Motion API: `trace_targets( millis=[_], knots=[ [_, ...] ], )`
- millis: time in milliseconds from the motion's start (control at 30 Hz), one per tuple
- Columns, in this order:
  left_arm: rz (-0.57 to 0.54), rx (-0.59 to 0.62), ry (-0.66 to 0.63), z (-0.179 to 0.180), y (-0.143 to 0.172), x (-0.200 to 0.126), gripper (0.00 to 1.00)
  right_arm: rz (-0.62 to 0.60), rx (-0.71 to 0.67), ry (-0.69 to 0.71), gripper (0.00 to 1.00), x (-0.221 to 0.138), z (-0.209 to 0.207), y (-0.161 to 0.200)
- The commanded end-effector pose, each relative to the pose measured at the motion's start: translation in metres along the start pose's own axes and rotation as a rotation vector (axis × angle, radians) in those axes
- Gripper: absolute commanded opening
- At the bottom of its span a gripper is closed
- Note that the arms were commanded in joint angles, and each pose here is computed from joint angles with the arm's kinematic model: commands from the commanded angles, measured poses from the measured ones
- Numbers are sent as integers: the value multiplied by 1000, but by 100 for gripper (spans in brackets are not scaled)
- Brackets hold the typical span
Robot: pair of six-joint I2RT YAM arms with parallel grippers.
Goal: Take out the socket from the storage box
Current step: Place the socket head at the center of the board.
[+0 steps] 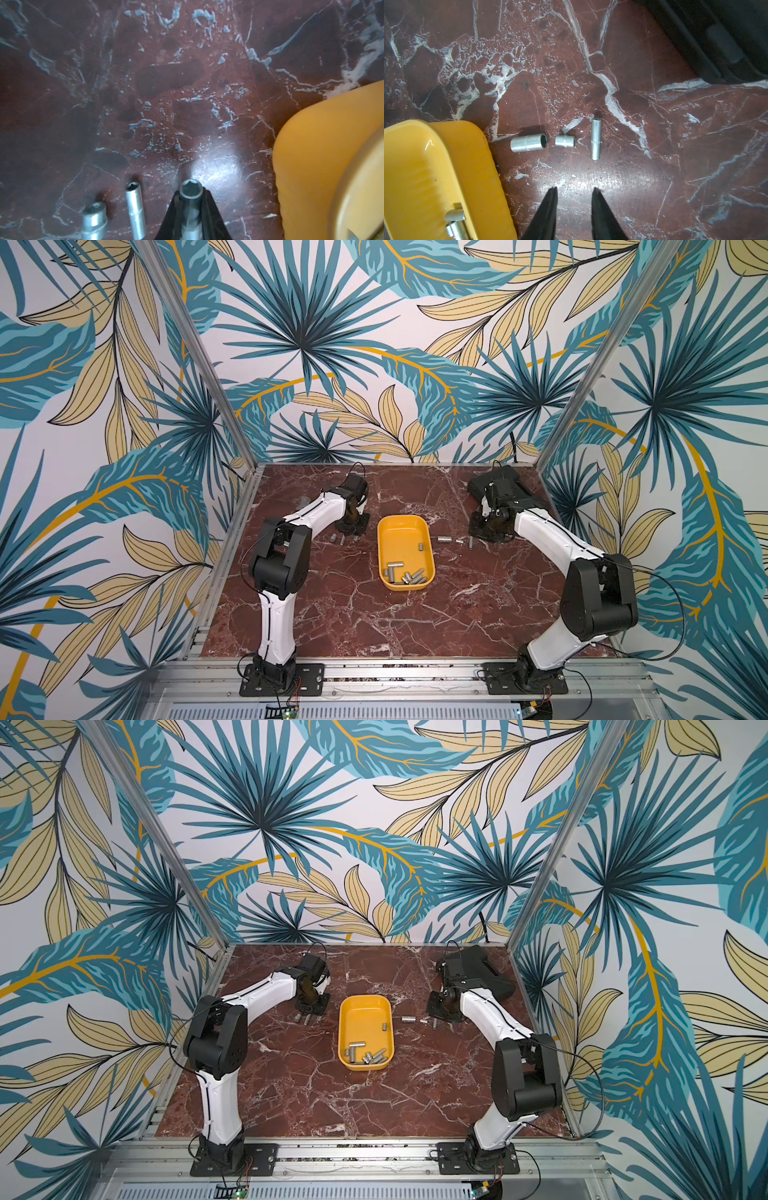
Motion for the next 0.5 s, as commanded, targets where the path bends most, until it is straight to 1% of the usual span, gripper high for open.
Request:
trace_targets(
  millis=[0, 200, 467],
  knots=[
    [34, -14, -29, 15, 10, 14, 19, 6, 17, -8, 30, -1, -2, 6],
    [69, -9, -36, 19, 17, 25, 19, 5, 16, -3, 30, -2, -2, 6],
    [78, -5, -34, 19, 19, 29, 20, 5, 18, -5, 30, -2, -2, 6]
  ],
)
Point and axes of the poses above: each gripper's point midway between its finger pads, its own x axis out along the fingers, its own z axis along the line the jaws close on, y = z × x, the point moved 1 cm from there along -x, back along the fingers, and after that the axes turned 3 degrees about -x, right-handed, at the moved point
